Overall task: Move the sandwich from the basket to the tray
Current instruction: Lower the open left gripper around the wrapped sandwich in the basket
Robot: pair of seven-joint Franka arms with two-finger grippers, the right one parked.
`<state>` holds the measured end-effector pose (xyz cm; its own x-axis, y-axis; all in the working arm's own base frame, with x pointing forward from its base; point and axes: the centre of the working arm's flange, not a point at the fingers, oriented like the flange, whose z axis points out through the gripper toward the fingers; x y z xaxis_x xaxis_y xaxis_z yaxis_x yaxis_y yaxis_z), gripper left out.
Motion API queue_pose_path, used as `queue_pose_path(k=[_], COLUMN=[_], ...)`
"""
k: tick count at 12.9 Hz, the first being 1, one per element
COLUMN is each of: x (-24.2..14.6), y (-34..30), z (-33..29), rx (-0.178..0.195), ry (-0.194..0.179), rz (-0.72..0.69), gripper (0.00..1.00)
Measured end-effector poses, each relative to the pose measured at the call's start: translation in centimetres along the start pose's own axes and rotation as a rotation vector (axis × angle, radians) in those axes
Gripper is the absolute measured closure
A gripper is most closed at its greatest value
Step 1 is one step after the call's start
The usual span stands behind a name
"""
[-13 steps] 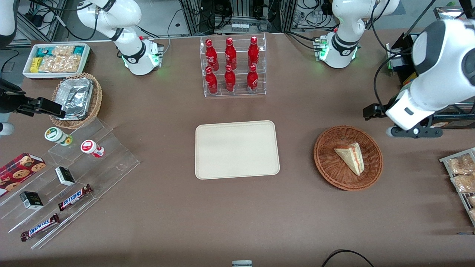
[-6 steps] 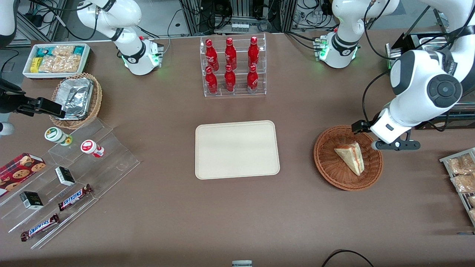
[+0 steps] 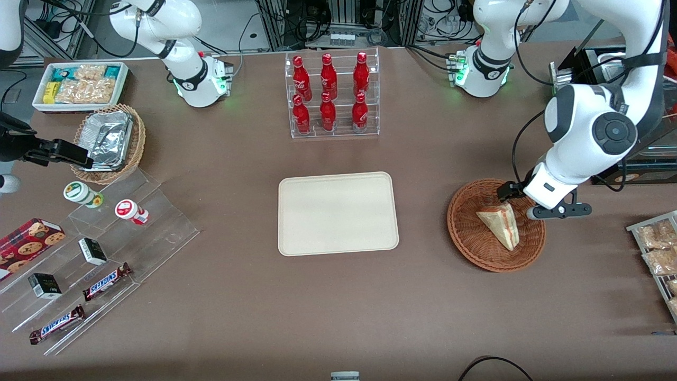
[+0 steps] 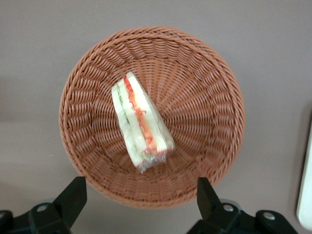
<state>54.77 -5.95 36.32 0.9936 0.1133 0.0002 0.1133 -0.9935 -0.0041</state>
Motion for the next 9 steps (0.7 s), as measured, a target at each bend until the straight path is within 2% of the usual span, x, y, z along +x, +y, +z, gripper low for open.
queue_pose_path(k=[4,6,9], x=[-0.3,0.0,0.1], y=[-0.3,-0.6,-0.8], z=[2.9,3.6,4.7], rx=[-0.010,-0.033,-0.039], ry=[0.008,-0.002,-0.022], rz=[-0.255,-0.416,-0.511], gripper=[0.00,0.00,0.00])
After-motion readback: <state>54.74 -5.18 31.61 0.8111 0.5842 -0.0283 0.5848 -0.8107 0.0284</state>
